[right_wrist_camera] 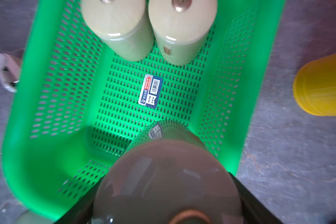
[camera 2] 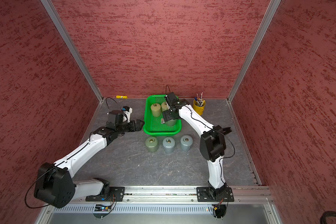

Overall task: Take the tea canister out of the basket
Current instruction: Place the tea canister at the center of the board, then adjust the basket at the center of the board.

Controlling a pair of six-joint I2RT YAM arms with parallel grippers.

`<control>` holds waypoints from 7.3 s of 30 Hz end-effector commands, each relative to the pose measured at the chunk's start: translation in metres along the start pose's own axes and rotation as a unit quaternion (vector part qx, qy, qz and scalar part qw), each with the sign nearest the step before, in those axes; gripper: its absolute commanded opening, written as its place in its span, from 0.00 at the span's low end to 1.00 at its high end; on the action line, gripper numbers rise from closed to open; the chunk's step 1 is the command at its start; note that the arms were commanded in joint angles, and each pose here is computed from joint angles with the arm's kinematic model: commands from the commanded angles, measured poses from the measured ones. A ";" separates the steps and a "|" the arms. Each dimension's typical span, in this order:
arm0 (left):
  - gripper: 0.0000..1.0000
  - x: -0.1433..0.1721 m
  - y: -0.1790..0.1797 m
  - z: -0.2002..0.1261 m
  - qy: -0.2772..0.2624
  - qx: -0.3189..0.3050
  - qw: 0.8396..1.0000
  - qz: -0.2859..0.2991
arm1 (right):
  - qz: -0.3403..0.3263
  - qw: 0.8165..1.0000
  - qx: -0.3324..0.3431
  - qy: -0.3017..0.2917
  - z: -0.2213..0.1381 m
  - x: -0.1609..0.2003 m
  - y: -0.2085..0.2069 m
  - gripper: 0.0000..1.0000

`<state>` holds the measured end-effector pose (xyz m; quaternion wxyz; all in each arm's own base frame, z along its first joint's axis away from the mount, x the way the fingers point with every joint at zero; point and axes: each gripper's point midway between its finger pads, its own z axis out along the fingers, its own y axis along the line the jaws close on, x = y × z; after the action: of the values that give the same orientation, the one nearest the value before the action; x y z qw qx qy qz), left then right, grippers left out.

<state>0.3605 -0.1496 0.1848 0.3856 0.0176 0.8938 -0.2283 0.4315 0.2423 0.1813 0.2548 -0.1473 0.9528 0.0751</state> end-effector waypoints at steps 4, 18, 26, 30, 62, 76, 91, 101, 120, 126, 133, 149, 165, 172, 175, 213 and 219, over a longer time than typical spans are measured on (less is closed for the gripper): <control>1.00 -0.012 -0.008 -0.012 -0.021 0.001 1.000 0.012 | -0.014 0.994 -0.018 -0.105 -0.085 -0.011 0.014 0.00; 1.00 -0.014 -0.018 -0.012 -0.025 0.016 1.000 0.008 | -0.011 0.990 -0.056 -0.126 -0.167 0.112 0.019 0.00; 1.00 -0.009 -0.022 -0.013 -0.020 0.016 1.000 0.011 | 0.028 0.999 -0.018 -0.038 -0.129 0.180 0.007 0.00; 1.00 -0.009 -0.021 -0.015 -0.024 0.012 1.000 0.013 | 0.051 0.998 -0.024 -0.019 -0.122 0.205 0.008 0.00; 1.00 -0.001 -0.015 -0.007 -0.015 0.005 1.000 0.013 | 0.097 0.990 0.068 0.074 -0.043 0.268 -0.016 0.23; 1.00 0.000 -0.015 -0.006 -0.013 0.004 1.000 0.014 | 0.098 0.989 0.077 0.076 -0.041 0.278 -0.022 0.89; 1.00 -0.001 -0.016 0.003 -0.004 0.009 1.000 0.010 | 0.097 0.989 0.105 0.028 -0.076 0.247 -0.033 0.99; 1.00 -0.014 -0.012 0.003 -0.009 0.014 1.000 0.003 | 0.037 0.991 0.121 -0.053 -0.127 0.172 -0.032 0.99; 1.00 -0.014 -0.005 0.004 -0.005 0.011 1.000 0.001 | -0.164 0.980 -0.081 -0.073 -0.018 -0.035 0.026 0.99; 1.00 -0.013 -0.006 0.009 0.003 0.022 1.000 -0.004 | -0.162 0.979 -0.090 -0.086 0.028 -0.074 0.012 0.99; 0.96 -0.007 -0.003 0.027 0.033 0.020 0.999 -0.008 | -0.172 0.975 -0.086 -0.111 0.057 -0.108 0.008 0.99; 0.86 0.003 0.013 0.062 0.090 -0.015 0.996 -0.003 | -0.148 0.978 -0.081 -0.122 0.095 -0.124 -0.012 0.99; 0.59 0.006 0.023 0.096 0.117 -0.035 0.993 -0.005 | -0.137 0.980 -0.085 -0.117 0.089 -0.117 -0.012 0.99; 0.48 0.006 0.026 0.103 0.121 -0.041 0.992 -0.006 | -0.137 0.980 -0.082 -0.122 0.091 -0.119 -0.012 0.99; 0.42 0.005 0.026 0.104 0.121 -0.042 0.992 -0.006 | -0.137 0.980 -0.084 -0.122 0.093 -0.118 -0.012 0.99; 0.10 -0.016 0.032 0.125 0.109 -0.048 0.993 0.005 | -0.161 0.978 -0.070 -0.116 0.110 -0.115 -0.023 0.99; 0.21 -0.015 0.031 0.123 0.109 -0.045 0.993 -0.001 | -0.146 0.980 -0.067 -0.121 0.105 -0.117 -0.031 0.99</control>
<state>0.4540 -0.1722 0.1102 0.2780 0.0177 0.9416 -0.1892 0.5808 0.2751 0.1350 0.3496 -0.3047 0.8781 0.1174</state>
